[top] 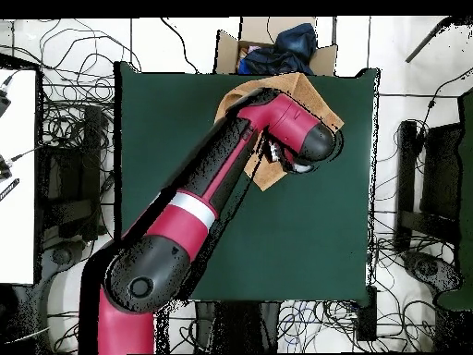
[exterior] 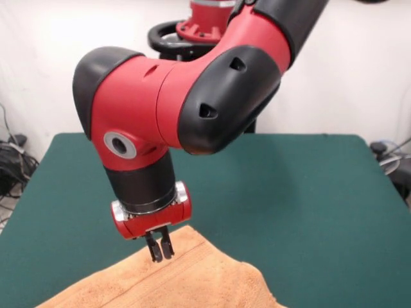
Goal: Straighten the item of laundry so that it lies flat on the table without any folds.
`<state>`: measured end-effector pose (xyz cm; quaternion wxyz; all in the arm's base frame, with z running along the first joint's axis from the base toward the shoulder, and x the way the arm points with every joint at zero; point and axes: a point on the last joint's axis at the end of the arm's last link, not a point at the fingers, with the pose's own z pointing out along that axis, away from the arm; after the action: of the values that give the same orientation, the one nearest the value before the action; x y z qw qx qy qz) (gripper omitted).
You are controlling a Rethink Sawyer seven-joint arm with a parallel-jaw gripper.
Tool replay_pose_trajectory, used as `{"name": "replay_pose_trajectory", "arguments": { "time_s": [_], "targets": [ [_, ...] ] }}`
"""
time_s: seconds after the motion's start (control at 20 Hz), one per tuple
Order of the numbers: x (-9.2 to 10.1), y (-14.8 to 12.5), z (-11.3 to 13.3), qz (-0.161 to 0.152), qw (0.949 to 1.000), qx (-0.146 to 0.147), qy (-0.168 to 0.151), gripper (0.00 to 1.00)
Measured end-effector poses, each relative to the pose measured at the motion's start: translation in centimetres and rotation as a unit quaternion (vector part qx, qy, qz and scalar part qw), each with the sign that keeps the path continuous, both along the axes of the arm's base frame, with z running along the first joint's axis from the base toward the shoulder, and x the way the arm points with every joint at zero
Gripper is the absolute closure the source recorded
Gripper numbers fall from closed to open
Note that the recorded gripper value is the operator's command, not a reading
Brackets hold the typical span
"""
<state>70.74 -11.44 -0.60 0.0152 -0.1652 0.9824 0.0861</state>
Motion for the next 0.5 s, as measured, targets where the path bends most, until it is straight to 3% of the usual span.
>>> {"name": "replay_pose_trajectory", "arguments": {
  "time_s": [0.1,0.15,0.5],
  "targets": [
    [-0.16,-0.01,-0.3,0.0,1.0,0.0,0.002,1.0],
    [-0.33,-0.03,-0.62,0.0,1.0,0.0,0.005,0.0],
    [-0.56,-0.03,-1.01,0.0,1.0,0.0,0.009,0.0]
  ]
}}
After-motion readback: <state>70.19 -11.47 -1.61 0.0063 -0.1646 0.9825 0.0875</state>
